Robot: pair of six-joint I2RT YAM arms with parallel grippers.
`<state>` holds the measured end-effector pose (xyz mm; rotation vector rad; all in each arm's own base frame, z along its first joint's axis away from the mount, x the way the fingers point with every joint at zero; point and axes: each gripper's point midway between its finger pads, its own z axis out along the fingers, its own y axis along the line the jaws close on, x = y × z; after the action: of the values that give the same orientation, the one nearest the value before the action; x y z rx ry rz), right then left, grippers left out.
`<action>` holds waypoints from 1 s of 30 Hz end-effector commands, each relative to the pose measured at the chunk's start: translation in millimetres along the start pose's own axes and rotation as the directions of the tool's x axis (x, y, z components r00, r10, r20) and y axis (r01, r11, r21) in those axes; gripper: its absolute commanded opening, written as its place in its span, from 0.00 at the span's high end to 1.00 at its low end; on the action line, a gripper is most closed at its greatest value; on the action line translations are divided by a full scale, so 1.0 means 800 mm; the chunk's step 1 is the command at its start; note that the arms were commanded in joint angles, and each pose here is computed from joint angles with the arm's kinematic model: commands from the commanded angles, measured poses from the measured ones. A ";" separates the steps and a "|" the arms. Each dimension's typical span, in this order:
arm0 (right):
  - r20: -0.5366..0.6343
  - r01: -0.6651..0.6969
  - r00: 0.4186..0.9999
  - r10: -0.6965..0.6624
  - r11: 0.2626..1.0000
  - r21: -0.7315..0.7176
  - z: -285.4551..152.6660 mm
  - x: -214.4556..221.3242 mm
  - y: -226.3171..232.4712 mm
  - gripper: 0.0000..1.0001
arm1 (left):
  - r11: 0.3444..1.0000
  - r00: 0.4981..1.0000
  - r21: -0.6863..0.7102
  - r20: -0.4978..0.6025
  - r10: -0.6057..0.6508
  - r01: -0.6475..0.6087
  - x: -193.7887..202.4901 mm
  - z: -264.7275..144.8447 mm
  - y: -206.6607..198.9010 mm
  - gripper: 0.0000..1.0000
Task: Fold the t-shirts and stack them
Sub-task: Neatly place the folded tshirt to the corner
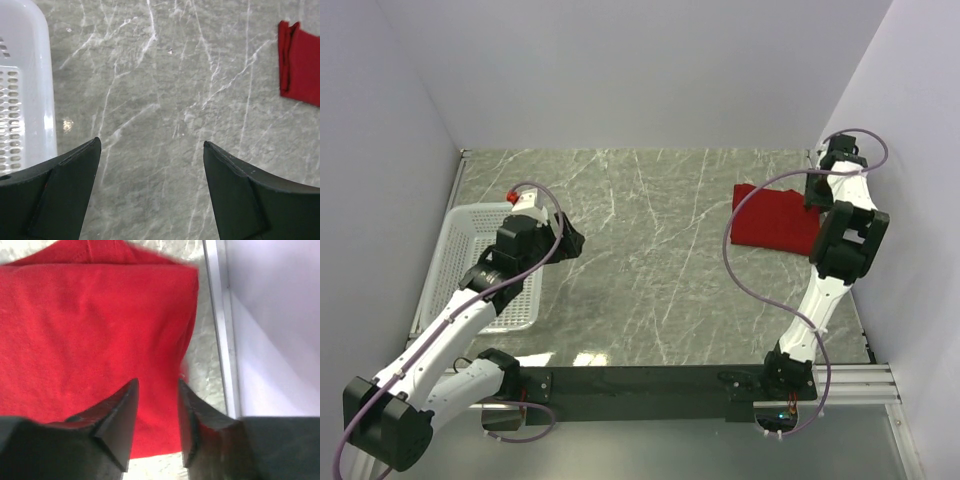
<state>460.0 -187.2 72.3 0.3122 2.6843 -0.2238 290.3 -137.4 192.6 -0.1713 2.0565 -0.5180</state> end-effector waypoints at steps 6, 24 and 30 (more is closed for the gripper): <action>0.144 0.137 0.978 -0.154 0.984 0.117 -0.084 -0.040 0.008 0.41 | 0.992 0.980 -0.061 0.159 0.121 -0.113 -0.081 -0.032 -0.008 0.09; 0.694 0.056 0.719 -0.033 0.998 -0.011 -0.316 -0.008 0.077 0.09 | 0.980 0.968 -0.194 0.249 0.012 0.038 -0.125 -0.053 0.042 0.01; 0.695 -0.027 0.719 0.033 0.999 -0.019 -0.332 0.024 0.062 0.08 | 0.973 0.973 -0.229 0.226 0.040 0.013 -0.119 -0.055 0.057 0.01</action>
<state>361.8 -72.3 288.3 0.1034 1.9829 -0.2304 308.9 -52.1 252.8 -0.3674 1.9064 -0.2257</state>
